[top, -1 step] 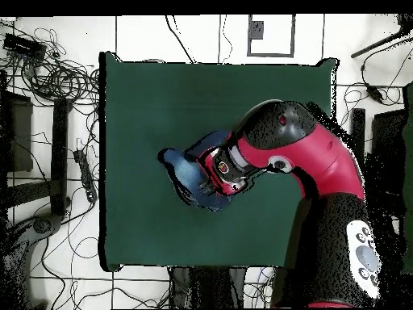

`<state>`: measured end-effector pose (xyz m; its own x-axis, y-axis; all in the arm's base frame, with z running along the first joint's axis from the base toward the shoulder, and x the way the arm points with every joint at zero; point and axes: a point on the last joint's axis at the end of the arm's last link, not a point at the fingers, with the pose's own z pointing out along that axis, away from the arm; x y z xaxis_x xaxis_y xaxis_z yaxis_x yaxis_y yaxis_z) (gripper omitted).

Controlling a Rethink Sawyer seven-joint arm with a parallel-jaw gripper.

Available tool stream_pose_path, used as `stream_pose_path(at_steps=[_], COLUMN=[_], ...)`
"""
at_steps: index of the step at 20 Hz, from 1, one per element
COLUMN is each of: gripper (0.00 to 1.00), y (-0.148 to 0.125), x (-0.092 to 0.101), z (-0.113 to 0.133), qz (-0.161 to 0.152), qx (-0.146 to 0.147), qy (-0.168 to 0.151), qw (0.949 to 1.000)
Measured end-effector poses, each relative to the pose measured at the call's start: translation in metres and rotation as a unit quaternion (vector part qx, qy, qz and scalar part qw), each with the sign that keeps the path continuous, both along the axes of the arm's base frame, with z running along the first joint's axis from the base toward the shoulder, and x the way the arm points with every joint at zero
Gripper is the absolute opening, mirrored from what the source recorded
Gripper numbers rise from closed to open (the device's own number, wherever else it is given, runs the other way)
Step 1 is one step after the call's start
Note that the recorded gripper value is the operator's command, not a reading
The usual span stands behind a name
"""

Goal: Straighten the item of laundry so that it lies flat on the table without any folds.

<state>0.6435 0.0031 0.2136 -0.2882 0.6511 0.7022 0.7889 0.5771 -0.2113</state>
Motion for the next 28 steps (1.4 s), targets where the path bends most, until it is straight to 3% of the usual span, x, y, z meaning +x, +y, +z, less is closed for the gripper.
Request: stream_pose_path(at_steps=[8,11,13,17,18,21,24,28], gripper=[0.0,0.0,0.0,0.0,1.0,1.0,1.0,1.0], y=[0.003,0.0,-0.008,-0.021,-0.026,-0.028,-0.035,-0.038], x=[-0.003,-0.003,0.0,0.013,0.02,0.021,0.026,0.026], z=[-0.009,-0.02,-0.036,-0.051,-0.057,-0.058,-0.06,-0.062], qz=[0.005,0.014,0.022,0.022,0.024,0.024,0.022,0.019], qx=[-0.014,-0.041,-0.086,-0.14,-0.162,-0.168,-0.181,-0.183], qy=[-0.009,-0.027,-0.068,-0.139,-0.17,-0.178,-0.197,-0.199], qw=[0.9998,0.9987,0.9937,0.9801,0.9717,0.9692,0.9633,0.9626])
